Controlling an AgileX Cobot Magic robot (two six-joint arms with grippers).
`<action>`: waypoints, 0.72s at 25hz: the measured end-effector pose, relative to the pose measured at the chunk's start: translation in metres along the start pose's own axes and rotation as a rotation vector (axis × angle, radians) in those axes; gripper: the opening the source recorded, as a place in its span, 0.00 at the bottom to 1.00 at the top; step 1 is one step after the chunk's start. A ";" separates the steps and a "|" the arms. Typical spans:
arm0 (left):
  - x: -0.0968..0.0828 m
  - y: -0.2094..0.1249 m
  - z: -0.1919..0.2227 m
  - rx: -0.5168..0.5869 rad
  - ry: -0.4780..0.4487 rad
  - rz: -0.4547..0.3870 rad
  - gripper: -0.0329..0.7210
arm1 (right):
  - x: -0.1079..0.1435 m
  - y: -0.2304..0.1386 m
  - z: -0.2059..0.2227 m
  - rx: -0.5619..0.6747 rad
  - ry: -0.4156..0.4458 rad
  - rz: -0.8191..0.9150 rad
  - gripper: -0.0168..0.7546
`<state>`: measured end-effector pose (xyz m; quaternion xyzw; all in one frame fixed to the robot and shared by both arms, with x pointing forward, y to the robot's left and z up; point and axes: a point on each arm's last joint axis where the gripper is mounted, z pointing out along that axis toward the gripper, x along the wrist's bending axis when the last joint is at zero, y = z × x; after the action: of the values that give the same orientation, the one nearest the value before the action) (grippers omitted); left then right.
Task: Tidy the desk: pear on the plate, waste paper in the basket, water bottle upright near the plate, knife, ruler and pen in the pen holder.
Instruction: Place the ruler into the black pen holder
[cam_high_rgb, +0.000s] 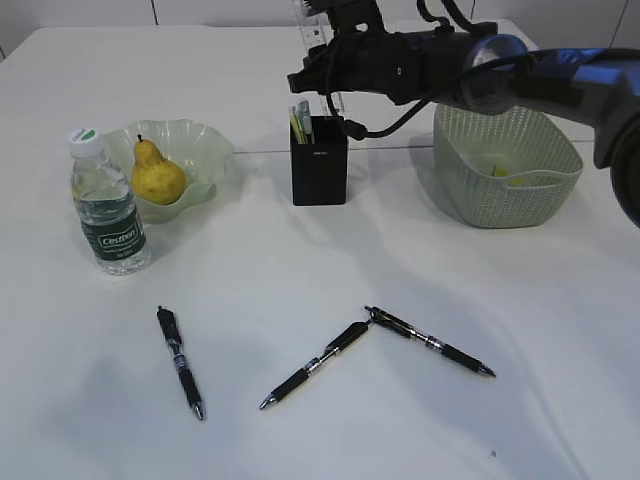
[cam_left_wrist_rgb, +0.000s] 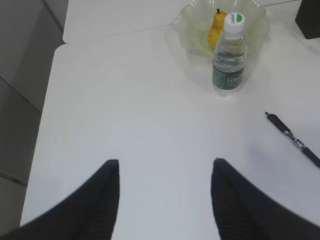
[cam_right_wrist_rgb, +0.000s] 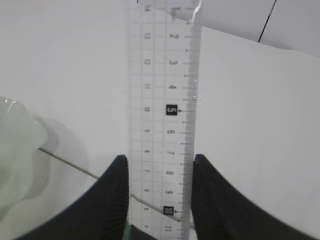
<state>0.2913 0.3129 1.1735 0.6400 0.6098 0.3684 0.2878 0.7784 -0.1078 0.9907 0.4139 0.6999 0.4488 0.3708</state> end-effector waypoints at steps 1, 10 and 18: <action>0.000 0.000 0.000 -0.002 0.000 0.000 0.59 | 0.000 -0.001 0.000 -0.011 -0.003 0.003 0.42; 0.000 0.001 0.000 -0.008 -0.001 0.000 0.59 | 0.003 -0.022 0.003 -0.042 -0.016 0.052 0.42; 0.000 0.001 0.000 -0.014 -0.004 -0.001 0.59 | 0.007 -0.033 0.009 -0.036 -0.013 0.075 0.42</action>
<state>0.2920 0.3124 1.1745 0.6383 0.6068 0.3715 0.2937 0.7753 -0.1068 0.9565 0.4357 0.6733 0.4723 0.3657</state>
